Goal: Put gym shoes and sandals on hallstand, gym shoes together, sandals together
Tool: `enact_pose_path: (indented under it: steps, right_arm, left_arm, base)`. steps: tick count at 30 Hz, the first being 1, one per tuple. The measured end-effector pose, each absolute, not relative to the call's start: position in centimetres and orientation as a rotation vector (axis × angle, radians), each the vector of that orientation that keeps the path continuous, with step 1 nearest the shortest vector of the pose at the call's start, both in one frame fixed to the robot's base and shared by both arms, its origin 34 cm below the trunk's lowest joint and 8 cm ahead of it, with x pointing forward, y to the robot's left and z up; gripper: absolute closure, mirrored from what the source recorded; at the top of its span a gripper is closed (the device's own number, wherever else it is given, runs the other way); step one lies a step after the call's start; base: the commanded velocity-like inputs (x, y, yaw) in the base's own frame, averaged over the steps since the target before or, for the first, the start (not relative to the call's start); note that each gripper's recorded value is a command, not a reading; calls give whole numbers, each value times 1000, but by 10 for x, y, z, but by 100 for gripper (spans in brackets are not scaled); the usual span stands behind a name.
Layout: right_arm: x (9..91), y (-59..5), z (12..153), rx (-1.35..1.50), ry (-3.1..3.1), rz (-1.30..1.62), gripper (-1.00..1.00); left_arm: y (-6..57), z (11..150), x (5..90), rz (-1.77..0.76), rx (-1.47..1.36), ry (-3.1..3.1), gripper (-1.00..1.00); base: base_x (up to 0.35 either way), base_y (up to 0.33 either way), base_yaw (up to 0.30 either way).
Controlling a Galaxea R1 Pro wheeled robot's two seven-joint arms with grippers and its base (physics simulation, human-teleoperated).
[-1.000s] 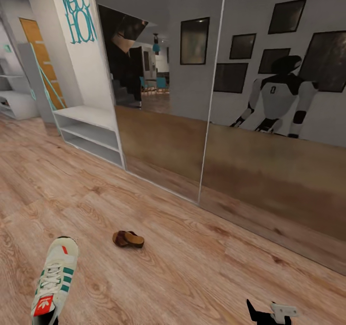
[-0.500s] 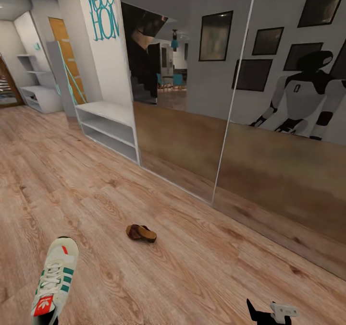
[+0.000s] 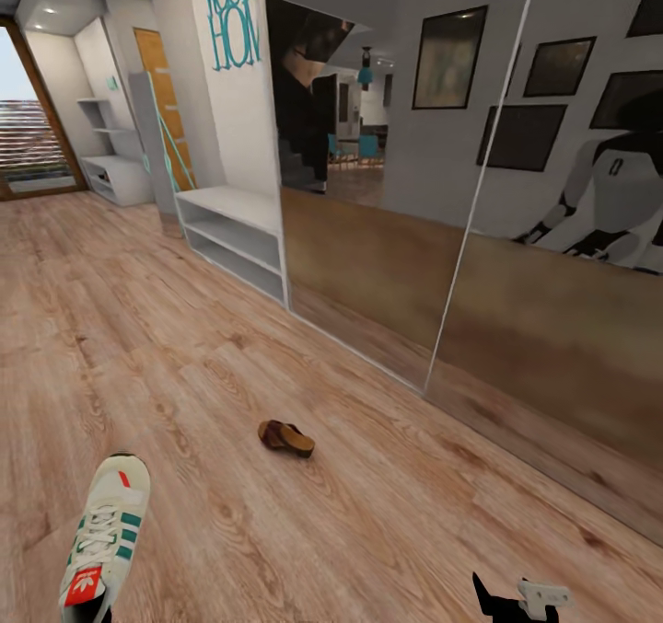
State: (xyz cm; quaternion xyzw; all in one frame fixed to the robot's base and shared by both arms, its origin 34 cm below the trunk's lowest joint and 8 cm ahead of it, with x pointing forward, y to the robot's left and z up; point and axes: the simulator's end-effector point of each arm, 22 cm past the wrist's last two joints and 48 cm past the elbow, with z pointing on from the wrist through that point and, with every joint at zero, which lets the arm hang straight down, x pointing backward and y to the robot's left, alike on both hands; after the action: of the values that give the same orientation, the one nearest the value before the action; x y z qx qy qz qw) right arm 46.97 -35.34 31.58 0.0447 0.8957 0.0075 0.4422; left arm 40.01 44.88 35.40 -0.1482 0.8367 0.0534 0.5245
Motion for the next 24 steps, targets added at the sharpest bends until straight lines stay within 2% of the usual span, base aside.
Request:
enact_pose_path:
  steps: [18,24]
  right_arm:
    - [464,-353,308,112,2245,17,-100]
    - [461,-353,305,112,2252,17,-100]
  left_arm:
    - [449,348,395,132,-355,2024,100]
    - [449,345,393,133,-356,2032,100]
  base:
    - [0,-266,190]
    - [155,-195,190]
